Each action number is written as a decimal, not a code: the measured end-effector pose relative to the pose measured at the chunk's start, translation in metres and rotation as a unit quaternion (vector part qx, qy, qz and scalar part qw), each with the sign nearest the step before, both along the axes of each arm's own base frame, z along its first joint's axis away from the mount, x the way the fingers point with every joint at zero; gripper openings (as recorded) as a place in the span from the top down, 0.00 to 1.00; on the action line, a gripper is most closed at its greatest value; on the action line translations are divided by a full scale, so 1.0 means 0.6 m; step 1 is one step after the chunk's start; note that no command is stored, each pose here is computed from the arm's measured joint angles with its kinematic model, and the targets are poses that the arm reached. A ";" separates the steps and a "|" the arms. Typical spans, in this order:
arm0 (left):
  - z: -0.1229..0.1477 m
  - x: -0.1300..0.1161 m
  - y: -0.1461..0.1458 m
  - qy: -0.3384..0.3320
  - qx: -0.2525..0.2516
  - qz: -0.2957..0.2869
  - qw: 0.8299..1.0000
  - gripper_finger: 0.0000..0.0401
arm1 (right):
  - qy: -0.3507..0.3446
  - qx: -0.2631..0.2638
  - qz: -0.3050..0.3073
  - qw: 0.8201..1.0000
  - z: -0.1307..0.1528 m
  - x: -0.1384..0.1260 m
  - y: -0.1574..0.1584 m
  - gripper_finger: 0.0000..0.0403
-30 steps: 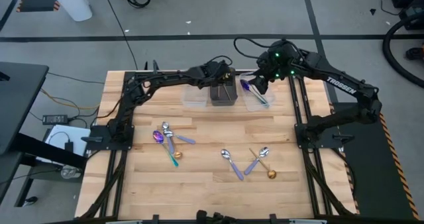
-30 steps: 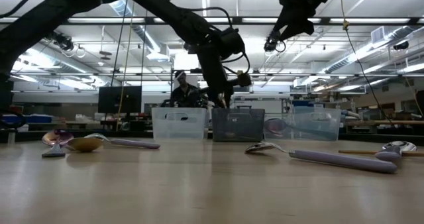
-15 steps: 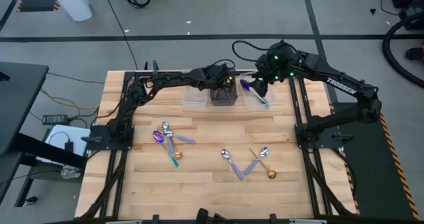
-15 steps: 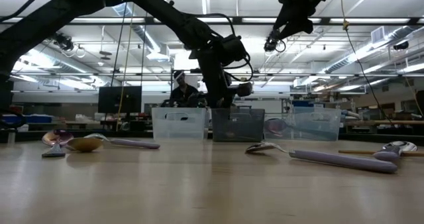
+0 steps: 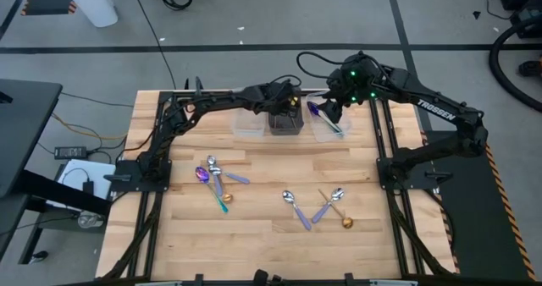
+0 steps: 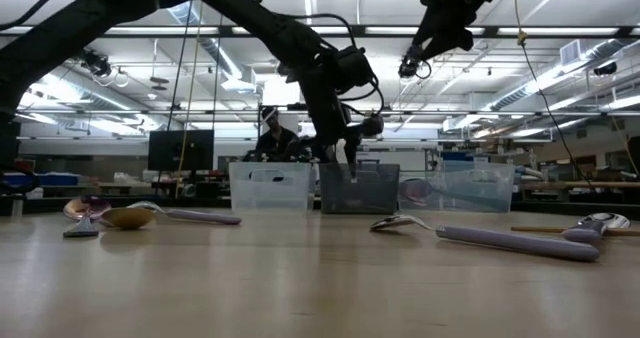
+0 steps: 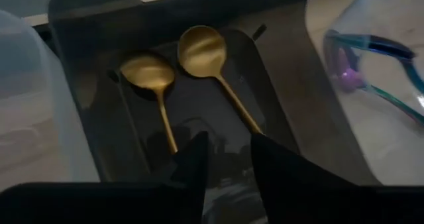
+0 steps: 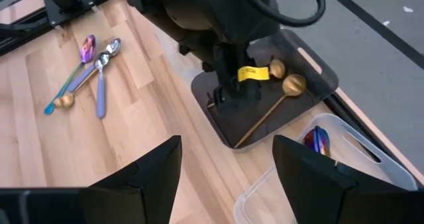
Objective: Sort silverware by color (type)
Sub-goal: Put the purple spoon into the left transparent bin
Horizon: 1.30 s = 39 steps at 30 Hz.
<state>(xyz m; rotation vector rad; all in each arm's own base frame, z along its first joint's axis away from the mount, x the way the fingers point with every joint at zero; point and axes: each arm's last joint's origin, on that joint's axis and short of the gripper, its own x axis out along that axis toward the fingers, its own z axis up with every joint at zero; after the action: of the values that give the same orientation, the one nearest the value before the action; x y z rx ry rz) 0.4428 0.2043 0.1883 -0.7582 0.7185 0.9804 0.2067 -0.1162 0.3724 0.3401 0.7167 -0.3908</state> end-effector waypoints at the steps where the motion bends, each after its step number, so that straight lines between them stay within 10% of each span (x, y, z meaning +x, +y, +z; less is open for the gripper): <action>1: 0.006 0.002 -0.003 0.002 -0.001 -0.003 1.000 0.69 | 0.001 -0.001 -0.001 1.000 0.000 0.000 0.000 0.39; 14: 0.071 0.007 -0.126 0.154 -0.021 -0.127 0.980 0.69 | 0.012 0.004 -0.001 1.000 -0.003 -0.003 0.001 0.39; 21: 0.106 0.015 -0.194 0.120 -0.005 -0.146 0.982 0.69 | 0.020 0.003 0.005 1.000 -0.005 -0.004 0.002 0.39; 39: 0.106 0.028 -0.388 0.036 -0.226 -0.109 0.967 0.69 | 0.054 -0.006 -0.006 0.999 -0.001 -0.029 0.013 0.39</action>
<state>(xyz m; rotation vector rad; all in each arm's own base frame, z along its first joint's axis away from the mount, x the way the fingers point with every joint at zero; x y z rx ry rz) 0.4594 -0.0288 0.2519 -1.0170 1.0862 0.6515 0.1894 -0.1081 0.3715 0.3143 0.8177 -0.4277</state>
